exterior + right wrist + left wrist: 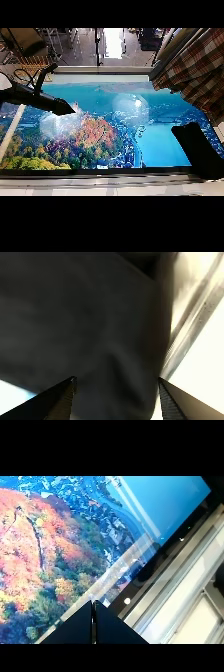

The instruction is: Fold the clothes and pants, and hang the long-sleeved shirts on hangers.

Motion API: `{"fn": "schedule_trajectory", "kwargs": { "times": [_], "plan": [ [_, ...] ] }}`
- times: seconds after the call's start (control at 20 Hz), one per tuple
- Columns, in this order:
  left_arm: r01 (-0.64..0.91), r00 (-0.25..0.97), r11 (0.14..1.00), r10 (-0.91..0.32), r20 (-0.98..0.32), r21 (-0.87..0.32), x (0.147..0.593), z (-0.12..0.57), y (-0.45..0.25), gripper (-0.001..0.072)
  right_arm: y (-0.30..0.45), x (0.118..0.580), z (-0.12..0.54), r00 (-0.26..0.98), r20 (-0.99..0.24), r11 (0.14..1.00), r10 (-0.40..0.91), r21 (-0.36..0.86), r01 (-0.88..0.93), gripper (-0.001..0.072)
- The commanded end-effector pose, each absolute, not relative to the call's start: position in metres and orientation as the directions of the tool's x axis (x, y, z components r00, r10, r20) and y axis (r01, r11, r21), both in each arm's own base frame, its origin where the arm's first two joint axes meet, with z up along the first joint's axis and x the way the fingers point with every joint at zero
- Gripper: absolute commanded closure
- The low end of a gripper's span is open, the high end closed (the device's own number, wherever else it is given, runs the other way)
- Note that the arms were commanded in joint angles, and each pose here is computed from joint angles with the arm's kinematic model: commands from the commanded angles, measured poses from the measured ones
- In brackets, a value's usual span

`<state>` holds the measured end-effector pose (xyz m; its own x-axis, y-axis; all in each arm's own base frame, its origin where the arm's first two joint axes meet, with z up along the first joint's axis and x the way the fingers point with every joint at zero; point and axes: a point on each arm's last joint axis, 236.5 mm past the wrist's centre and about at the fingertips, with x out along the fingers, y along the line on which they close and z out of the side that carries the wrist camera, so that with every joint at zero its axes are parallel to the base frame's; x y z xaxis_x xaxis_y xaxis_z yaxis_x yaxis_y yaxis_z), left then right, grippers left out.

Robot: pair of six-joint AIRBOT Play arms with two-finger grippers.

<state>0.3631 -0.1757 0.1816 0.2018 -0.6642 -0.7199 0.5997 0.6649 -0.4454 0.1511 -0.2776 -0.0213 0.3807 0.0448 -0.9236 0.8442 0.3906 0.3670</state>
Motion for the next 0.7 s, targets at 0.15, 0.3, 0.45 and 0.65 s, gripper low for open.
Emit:
{"fn": "schedule_trajectory", "kwargs": {
  "times": [0.15, 0.3, 0.45, 0.65],
  "plan": [
    [0.274, 0.304, 0.959, -0.161, -0.939, -0.076, 0.384, 0.133, -0.054, 0.0699, -0.171, 0.263, 0.085, 0.494, -0.802, 0.635, 0.338, 0.581, 0.509, 0.014],
    [0.051, 0.352, 0.986, 0.132, -0.927, 0.16, 0.383, 0.147, 0.024, 0.0698, -0.071, 0.311, 0.074, 0.39, -0.801, 0.771, 0.454, 0.572, 0.278, 0.0143],
    [-0.021, 0.434, 0.989, 0.141, -0.89, 0.147, 0.389, 0.166, 0.045, 0.0698, 0.018, 0.351, 0.037, 0.356, -0.828, 0.875, 0.433, 0.48, 0.054, 0.0317],
    [-0.153, 0.411, 0.984, 0.149, -0.899, 0.093, 0.383, 0.164, 0.054, 0.0698, 0.052, 0.43, 0.049, 0.638, -0.746, 0.974, 0.193, 0.066, -0.218, 0.0695]
  ]
}}
